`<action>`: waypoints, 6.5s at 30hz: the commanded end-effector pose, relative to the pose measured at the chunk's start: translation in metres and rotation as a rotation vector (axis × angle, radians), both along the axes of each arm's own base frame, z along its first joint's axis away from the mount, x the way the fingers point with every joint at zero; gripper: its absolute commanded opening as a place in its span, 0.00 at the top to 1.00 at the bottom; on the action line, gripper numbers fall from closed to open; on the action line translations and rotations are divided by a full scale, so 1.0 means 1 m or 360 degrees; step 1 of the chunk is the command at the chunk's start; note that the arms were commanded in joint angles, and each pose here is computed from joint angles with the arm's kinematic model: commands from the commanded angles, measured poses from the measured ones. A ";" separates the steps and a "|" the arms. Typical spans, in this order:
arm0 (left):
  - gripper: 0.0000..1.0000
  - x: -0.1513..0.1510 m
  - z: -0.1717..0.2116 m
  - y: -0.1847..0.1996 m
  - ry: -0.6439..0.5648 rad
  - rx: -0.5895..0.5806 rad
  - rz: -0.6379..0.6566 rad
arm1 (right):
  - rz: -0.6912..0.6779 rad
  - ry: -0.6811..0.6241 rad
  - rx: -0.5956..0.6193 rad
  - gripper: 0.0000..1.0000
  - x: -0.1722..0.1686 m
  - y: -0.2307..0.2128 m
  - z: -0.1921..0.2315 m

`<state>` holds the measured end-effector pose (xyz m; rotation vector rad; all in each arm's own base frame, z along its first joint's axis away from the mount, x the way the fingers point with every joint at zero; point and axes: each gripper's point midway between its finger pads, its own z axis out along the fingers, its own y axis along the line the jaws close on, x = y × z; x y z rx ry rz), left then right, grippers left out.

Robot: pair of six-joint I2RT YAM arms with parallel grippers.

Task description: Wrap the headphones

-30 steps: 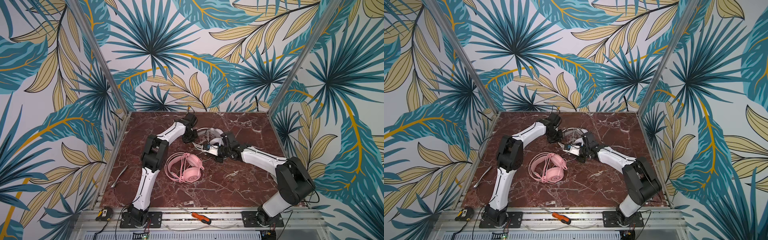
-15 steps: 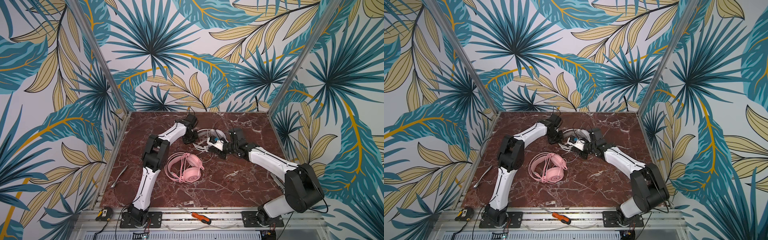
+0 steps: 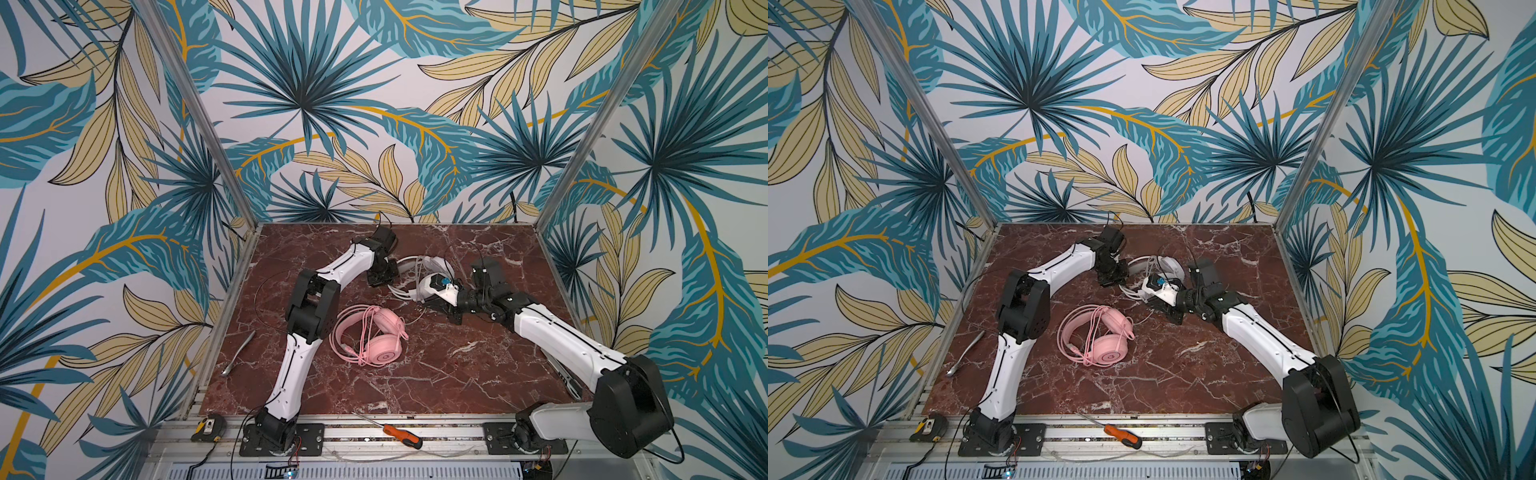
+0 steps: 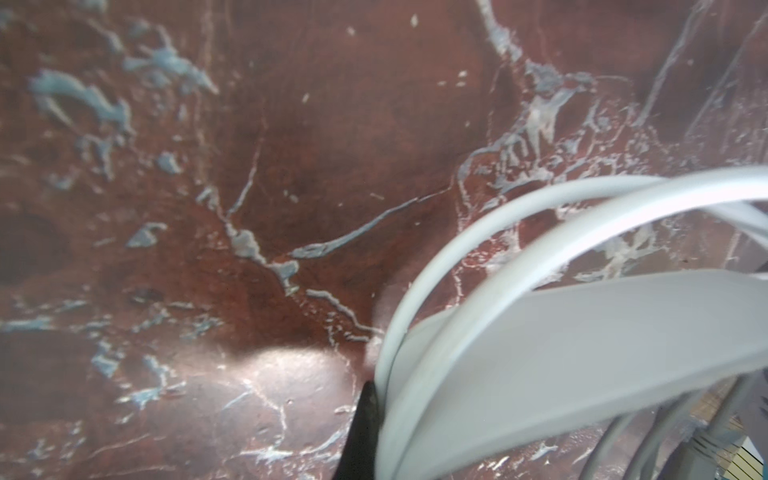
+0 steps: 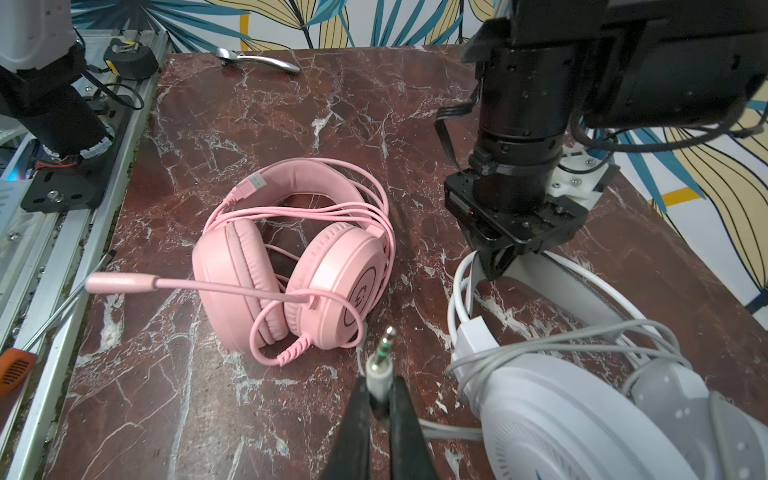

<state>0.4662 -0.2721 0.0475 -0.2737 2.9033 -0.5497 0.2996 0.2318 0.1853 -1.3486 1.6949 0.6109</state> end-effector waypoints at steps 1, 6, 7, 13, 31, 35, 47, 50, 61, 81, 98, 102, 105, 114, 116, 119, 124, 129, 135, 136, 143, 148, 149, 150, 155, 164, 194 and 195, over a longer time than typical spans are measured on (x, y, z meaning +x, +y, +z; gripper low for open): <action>1.00 0.022 -0.004 0.003 -0.0078 0.0010 0.0096 | 0.0022 0.0017 0.0087 1.00 -0.011 0.000 0.011; 1.00 0.021 -0.003 0.001 -0.0076 0.0007 0.0094 | -0.0012 0.0125 -0.0093 1.00 -0.014 -0.011 -0.019; 1.00 0.021 -0.004 0.002 -0.0076 0.0014 0.0099 | -0.0002 0.0143 -0.0133 1.00 -0.016 -0.013 -0.026; 1.00 0.019 -0.026 0.002 -0.0019 0.0032 0.0098 | 0.0054 0.0212 -0.0379 1.00 -0.030 -0.029 -0.061; 1.00 0.007 -0.042 -0.022 0.0018 0.0025 -0.0006 | 0.0271 0.0182 -0.0807 1.00 -0.005 -0.024 -0.116; 1.00 0.006 -0.046 -0.022 0.0028 0.0026 -0.0008 | 0.0344 0.0239 -0.0881 0.96 -0.010 -0.022 -0.129; 1.00 0.005 -0.045 -0.025 0.0029 0.0015 -0.0033 | 0.0366 0.0305 -0.1051 0.68 -0.001 -0.028 -0.135; 1.00 0.005 -0.045 -0.026 0.0027 0.0011 -0.0041 | 0.0381 0.0259 -0.1126 0.63 0.003 -0.034 -0.132; 1.00 0.004 -0.046 -0.027 0.0028 0.0011 -0.0055 | 0.0391 0.0152 -0.1529 0.49 0.025 -0.069 -0.143; 1.00 0.004 -0.044 -0.024 0.0026 0.0026 -0.0062 | 0.0517 0.0106 -0.1519 0.42 0.045 -0.054 -0.170; 1.00 0.003 -0.042 -0.024 0.0028 0.0024 -0.0065 | 0.0586 0.0178 -0.1527 0.71 0.033 -0.053 -0.196; 1.00 0.003 -0.043 -0.024 0.0032 0.0021 -0.0059 | 0.0571 0.0137 -0.1509 0.79 0.031 -0.052 -0.198; 1.00 0.003 -0.042 -0.024 0.0032 0.0023 -0.0058 | 0.0560 0.0119 -0.1500 0.87 0.029 -0.053 -0.200; 1.00 0.003 -0.041 -0.024 0.0031 0.0017 -0.0057 | 0.0486 0.0017 -0.1376 1.00 0.029 -0.044 -0.197; 1.00 0.003 -0.039 -0.024 0.0028 0.0016 -0.0055 | 0.0471 0.0033 -0.1295 1.00 0.028 -0.037 -0.190; 1.00 0.004 -0.038 -0.024 0.0023 0.0016 -0.0052 | 0.0431 0.0073 -0.1145 1.00 0.025 -0.023 -0.172; 1.00 0.005 -0.034 -0.024 0.0012 0.0009 -0.0049 | 0.0367 0.0122 -0.0905 1.00 0.019 -0.005 -0.141; 1.00 0.005 -0.029 -0.025 0.0001 0.0004 -0.0055 | 0.0264 0.0140 -0.0716 1.00 0.017 0.000 -0.120; 1.00 0.005 -0.025 -0.026 -0.0010 -0.0008 -0.0057 | 0.0149 0.0146 -0.0514 1.00 0.023 0.005 -0.093; 1.00 0.005 -0.024 -0.027 -0.0010 -0.0010 -0.0060 | 0.0133 0.0159 -0.0477 1.00 0.024 0.008 -0.089; 1.00 0.005 -0.017 -0.030 -0.0026 -0.0024 -0.0062 | 0.0028 0.0271 -0.0220 1.00 0.035 0.028 -0.058; 1.00 0.004 -0.016 -0.028 -0.0040 -0.0003 -0.0066 | -0.0105 0.0323 -0.0040 1.00 0.045 0.034 -0.032; 1.00 0.003 -0.016 -0.028 -0.0041 0.0001 -0.0068 | -0.0128 0.0314 0.0001 1.00 0.049 0.035 -0.026; 1.00 0.003 -0.016 -0.027 -0.0041 0.0008 -0.0068 | -0.0145 0.0313 0.0044 1.00 0.051 0.036 -0.019; 1.00 -0.001 -0.018 -0.029 -0.0034 0.0014 -0.0082 | -0.0301 0.0389 0.0185 1.00 0.063 0.035 -0.005; 1.00 -0.003 0.001 -0.028 -0.0073 0.0006 -0.0065 | -0.0715 0.0679 0.0286 1.00 0.084 0.017 -0.010; 1.00 -0.007 0.046 -0.047 -0.0165 -0.0076 0.0008 | -0.1673 0.1303 -0.0432 1.00 0.090 -0.020 -0.103; 1.00 -0.008 0.046 -0.048 -0.0162 -0.0076 0.0007 | -0.1684 0.1303 -0.0436 0.99 0.091 -0.020 -0.104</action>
